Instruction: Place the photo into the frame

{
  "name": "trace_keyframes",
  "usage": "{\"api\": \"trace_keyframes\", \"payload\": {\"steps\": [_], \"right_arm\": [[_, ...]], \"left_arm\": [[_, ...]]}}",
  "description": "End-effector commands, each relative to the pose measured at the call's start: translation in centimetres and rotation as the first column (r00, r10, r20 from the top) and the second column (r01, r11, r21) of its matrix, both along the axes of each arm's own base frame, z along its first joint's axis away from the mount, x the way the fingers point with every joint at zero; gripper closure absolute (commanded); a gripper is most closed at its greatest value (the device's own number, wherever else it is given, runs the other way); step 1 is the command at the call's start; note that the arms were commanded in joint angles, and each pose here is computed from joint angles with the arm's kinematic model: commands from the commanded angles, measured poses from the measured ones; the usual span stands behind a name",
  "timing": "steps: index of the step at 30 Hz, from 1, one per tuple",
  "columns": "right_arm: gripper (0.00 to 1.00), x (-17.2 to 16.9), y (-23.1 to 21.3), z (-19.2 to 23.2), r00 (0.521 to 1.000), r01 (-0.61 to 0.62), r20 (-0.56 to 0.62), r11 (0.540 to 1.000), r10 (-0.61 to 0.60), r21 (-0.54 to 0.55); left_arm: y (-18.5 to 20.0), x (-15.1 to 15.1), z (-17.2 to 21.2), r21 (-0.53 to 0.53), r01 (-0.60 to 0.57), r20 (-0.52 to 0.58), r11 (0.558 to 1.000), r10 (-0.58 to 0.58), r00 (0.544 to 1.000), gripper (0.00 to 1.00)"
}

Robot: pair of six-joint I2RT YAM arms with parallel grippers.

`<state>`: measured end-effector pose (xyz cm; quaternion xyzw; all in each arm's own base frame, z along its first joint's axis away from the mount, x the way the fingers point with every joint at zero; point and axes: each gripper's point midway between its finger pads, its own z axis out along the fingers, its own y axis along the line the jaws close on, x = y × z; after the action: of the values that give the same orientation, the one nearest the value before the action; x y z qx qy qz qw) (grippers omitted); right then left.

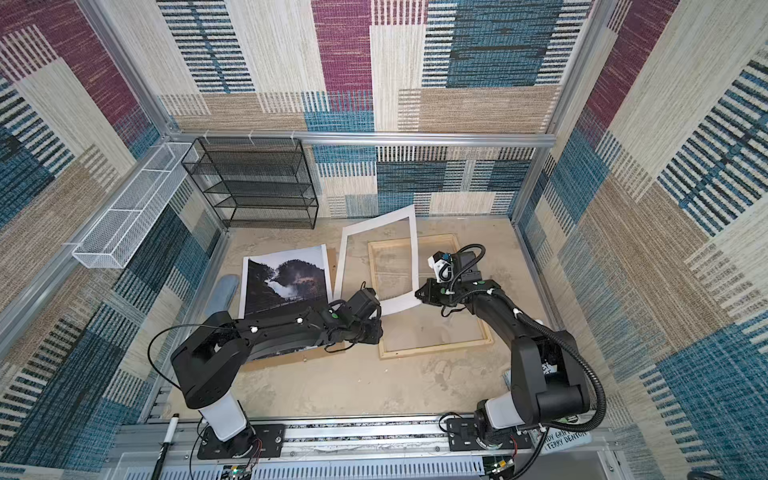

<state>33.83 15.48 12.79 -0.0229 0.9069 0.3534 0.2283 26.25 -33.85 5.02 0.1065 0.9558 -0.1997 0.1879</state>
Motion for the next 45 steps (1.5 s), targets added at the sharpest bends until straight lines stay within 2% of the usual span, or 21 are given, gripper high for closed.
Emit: {"api": "trace_keyframes", "payload": {"steps": [1,9,16,25,33,39,45], "right_arm": [[1.00,0.3,0.0,0.6,0.999,-0.003,0.035,1.000,0.003,0.001],[1.00,0.3,0.0,0.5,0.999,-0.002,0.033,1.000,0.002,0.005],[1.00,0.3,0.1,0.4,1.000,-0.001,0.031,1.000,0.001,0.011],[1.00,0.5,0.7,0.5,0.999,-0.020,0.026,0.998,0.018,0.059],[1.00,0.6,0.4,1.9,1.000,-0.016,0.029,0.990,0.012,0.140],[1.00,-0.8,-1.2,1.6,1.000,0.019,-0.023,0.994,-0.016,0.110],[1.00,-3.2,-1.4,0.1,0.995,0.048,-0.092,0.992,-0.037,0.117]], "left_arm": [[0.1,0.0,-0.5,0.035,0.021,0.000,0.999,-0.021,1.000,0.68],[-0.2,0.1,-1.4,0.065,0.035,-0.020,0.997,-0.034,0.999,0.68],[0.8,0.4,-1.9,0.117,0.020,-0.017,0.993,-0.018,1.000,0.72],[3.6,2.9,-1.6,0.138,-0.025,-0.009,0.990,0.026,1.000,0.74],[4.7,4.5,1.0,0.140,-0.021,0.048,0.990,0.015,0.999,0.70],[4.6,4.5,4.7,0.076,-0.022,0.106,0.997,0.014,0.994,0.68],[9.2,7.5,7.1,0.137,-0.124,0.163,0.983,0.101,0.982,0.66]]}}
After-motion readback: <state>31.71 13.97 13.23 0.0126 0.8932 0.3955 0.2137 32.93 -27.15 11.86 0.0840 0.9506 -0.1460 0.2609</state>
